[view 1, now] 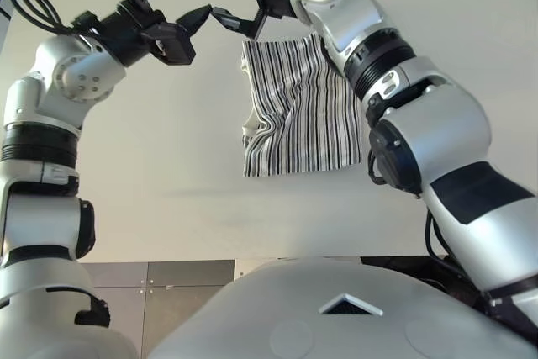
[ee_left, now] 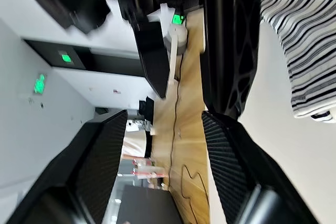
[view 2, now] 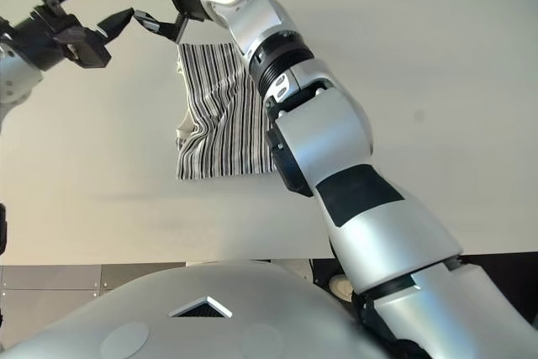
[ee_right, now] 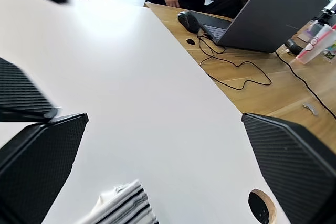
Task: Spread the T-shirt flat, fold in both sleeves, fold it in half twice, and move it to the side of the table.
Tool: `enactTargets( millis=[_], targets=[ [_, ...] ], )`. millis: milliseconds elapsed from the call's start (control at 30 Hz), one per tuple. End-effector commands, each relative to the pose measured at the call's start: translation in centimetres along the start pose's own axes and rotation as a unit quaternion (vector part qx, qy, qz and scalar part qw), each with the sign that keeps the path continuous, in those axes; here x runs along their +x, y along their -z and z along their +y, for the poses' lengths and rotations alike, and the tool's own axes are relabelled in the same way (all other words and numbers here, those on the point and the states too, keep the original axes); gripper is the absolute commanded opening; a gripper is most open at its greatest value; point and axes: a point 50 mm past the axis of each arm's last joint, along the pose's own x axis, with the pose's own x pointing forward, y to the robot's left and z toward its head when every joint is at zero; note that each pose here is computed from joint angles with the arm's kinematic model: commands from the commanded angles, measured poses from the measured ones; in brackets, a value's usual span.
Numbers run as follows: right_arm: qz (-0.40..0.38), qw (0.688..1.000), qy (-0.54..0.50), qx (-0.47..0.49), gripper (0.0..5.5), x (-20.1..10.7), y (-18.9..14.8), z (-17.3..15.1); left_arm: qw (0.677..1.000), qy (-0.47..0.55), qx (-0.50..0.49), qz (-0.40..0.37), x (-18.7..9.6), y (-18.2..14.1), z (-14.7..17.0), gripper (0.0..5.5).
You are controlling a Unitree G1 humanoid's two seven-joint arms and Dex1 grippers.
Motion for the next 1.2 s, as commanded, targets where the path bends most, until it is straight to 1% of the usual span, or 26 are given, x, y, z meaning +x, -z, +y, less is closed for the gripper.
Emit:
enactTargets(
  millis=[33, 67, 100, 133, 167, 267, 367, 433, 600, 733, 1033, 1200],
  targets=[
    [0.036, 0.969, -0.090, -0.226, 5.50, -4.0, 1.7, -1.7, 0.988, 0.125, 0.075, -0.046, -0.6, -2.7, -2.4, 2.64],
    [0.067, 0.935, -0.138, -0.321, 5.50, -6.3, 3.9, -1.6, 0.978, 0.171, 0.099, -0.061, -1.5, -3.6, -3.3, 2.64],
    [0.088, 0.904, -0.180, -0.379, 5.50, -8.0, 5.4, -1.1, 0.970, 0.201, 0.114, -0.072, -2.0, -4.3, -3.9, 2.64],
    [0.106, 0.873, -0.215, -0.425, 5.50, -9.9, 6.9, -0.7, 0.960, 0.235, 0.127, -0.084, -2.6, -5.0, -4.6, 2.64],
    [0.115, 0.853, -0.236, -0.451, 5.50, -11.1, 7.8, -0.3, 0.954, 0.254, 0.133, -0.091, -3.0, -5.4, -5.0, 2.64],
    [0.117, 0.834, -0.268, -0.468, 5.50, -14.1, 8.8, 0.5, 0.935, 0.306, 0.146, -0.105, -3.9, -6.2, -6.1, 2.64],
    [0.128, 0.820, -0.304, -0.468, 5.50, -16.5, 9.5, 1.9, 0.925, 0.333, 0.142, -0.111, -4.5, -6.6, -7.3, 2.64],
    [0.133, 0.815, -0.322, -0.464, 5.50, -17.4, 10.0, 2.8, 0.925, 0.336, 0.136, -0.112, -4.5, -6.7, -7.7, 2.64],
    [0.123, 0.822, -0.340, -0.440, 5.50, -18.3, 11.0, 5.1, 0.931, 0.324, 0.126, -0.113, -4.0, -7.0, -8.8, 2.64],
    [0.115, 0.833, -0.350, -0.414, 5.50, -18.9, 11.7, 7.1, 0.946, 0.286, 0.115, -0.103, -3.6, -6.9, -9.0, 2.64],
    [0.113, 0.836, -0.361, -0.397, 5.50, -18.6, 11.9, 9.4, 0.956, 0.250, 0.091, -0.126, -2.3, -8.0, -9.5, 2.64],
    [0.114, 0.834, -0.362, -0.399, 5.50, -18.3, 12.1, 9.9, 0.947, 0.269, 0.078, -0.158, -2.1, -9.0, -10.6, 2.64]
  ],
)
